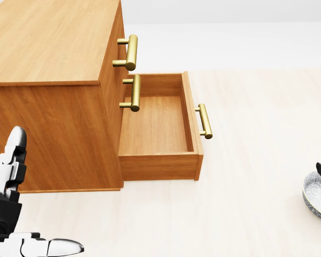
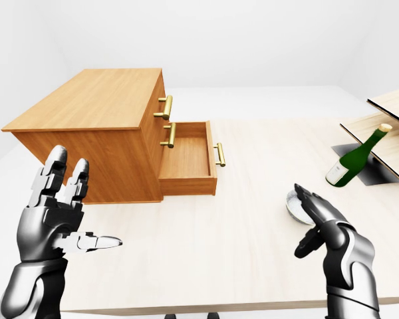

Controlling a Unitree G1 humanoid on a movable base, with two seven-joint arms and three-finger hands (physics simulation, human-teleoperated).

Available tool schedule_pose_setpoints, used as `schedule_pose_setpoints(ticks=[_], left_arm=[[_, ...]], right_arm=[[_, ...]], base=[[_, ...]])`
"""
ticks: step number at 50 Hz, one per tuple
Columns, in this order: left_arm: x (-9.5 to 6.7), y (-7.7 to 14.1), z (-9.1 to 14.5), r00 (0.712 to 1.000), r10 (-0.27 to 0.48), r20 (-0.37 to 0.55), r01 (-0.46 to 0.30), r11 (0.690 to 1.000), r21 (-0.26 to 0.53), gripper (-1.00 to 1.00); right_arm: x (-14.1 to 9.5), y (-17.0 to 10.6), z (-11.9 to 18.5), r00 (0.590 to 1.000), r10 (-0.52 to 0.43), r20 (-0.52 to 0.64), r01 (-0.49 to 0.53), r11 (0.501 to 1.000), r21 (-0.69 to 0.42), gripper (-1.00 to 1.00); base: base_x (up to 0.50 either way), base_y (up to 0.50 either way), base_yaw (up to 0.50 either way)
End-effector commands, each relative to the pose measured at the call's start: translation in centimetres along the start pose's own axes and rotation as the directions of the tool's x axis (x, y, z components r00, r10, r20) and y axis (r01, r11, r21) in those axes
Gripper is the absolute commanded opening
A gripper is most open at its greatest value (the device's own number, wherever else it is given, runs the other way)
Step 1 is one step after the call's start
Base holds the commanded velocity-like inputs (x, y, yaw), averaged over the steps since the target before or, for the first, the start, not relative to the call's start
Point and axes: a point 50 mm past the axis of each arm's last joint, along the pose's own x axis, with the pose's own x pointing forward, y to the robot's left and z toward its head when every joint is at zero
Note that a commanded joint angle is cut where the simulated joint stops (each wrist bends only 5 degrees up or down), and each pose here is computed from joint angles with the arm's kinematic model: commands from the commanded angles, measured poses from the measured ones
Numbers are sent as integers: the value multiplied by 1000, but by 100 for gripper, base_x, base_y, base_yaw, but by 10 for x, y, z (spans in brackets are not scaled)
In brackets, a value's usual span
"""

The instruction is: Put the bowl on top of the cabinet.

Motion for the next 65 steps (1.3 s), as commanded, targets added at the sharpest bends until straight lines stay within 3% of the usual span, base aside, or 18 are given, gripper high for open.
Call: schedule_pose_setpoints(ticks=[1, 13, 23, 39, 52, 65], left_arm=[[5, 0, -11, 999, 11, -35, -11, 1000, -9, 100], [2, -2, -14, 999, 5, -54, -5, 1000, -3, 100], [2, -3, -13, 999, 4, -53, -4, 1000, -2, 100], [3, -3, -16, 998, 3, -61, -3, 1000, -3, 100], [4, -3, -18, 998, 5, -67, -5, 1000, -2, 100], [4, -3, -20, 997, 5, -76, -5, 1000, -1, 100]], right_arm=[[6, 9, -5, 999, 33, 4, -33, 997, 64, 100], [1, 20, -14, 997, 76, -24, -74, 995, 68, 100], [-3, 12, -18, 996, 78, -47, -76, 996, 46, 100], [8, -6, -8, 997, 51, -55, -53, 998, -32, 100], [14, 0, -12, 991, 94, -99, -102, 992, -74, 100], [17, 7, -22, 982, 139, -129, -145, 988, -46, 100]], base=[[0, 0, 0], [0, 0, 0], [0, 0, 0], [0, 0, 0], [0, 0, 0], [0, 0, 0]])
